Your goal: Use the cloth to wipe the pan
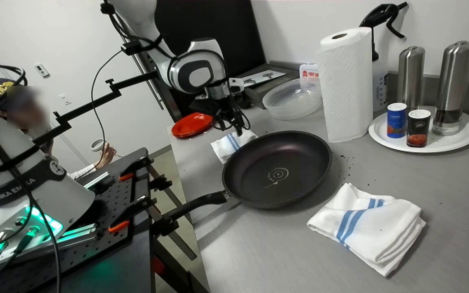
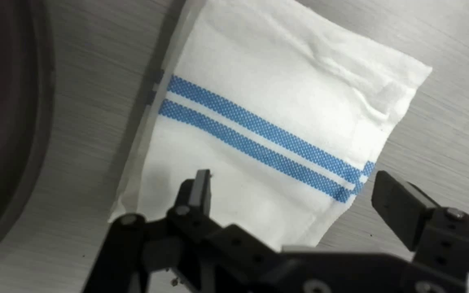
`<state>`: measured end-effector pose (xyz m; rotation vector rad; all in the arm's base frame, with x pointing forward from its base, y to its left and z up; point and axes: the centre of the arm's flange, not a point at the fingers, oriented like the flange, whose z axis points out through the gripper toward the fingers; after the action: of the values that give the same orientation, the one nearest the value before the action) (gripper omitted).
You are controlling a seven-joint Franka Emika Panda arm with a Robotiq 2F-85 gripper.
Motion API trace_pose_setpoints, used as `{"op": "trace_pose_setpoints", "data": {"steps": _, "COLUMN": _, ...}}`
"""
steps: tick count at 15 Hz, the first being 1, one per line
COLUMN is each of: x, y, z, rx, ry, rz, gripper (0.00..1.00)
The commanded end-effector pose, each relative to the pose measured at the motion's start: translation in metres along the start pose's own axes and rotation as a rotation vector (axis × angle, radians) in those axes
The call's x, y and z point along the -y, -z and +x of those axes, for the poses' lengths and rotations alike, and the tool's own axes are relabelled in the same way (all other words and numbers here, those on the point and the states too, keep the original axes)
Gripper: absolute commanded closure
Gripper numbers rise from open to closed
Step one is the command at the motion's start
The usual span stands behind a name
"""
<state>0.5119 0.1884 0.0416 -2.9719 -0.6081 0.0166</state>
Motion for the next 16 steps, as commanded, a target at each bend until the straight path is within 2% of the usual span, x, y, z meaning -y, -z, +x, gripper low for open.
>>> {"op": "trace_pose_setpoints", "data": {"steps": 1, "x": -0.005, "y": -0.012, "z": -0.004, "rx": 0.003, "ry": 0.083, "rz": 0.001, "gripper": 0.00}}
{"op": "trace_pose_setpoints", "data": {"steps": 7, "x": 0.000, "y": -0.029, "z": -0.019, "rx": -0.002, "ry": 0.156, "rz": -0.033, "gripper": 0.00}}
{"op": "trace_pose_setpoints", "data": {"steps": 16, "x": 0.014, "y": -0.047, "z": -0.028, "rx": -0.094, "ry": 0.243, "rz": -0.111, "gripper": 0.00}}
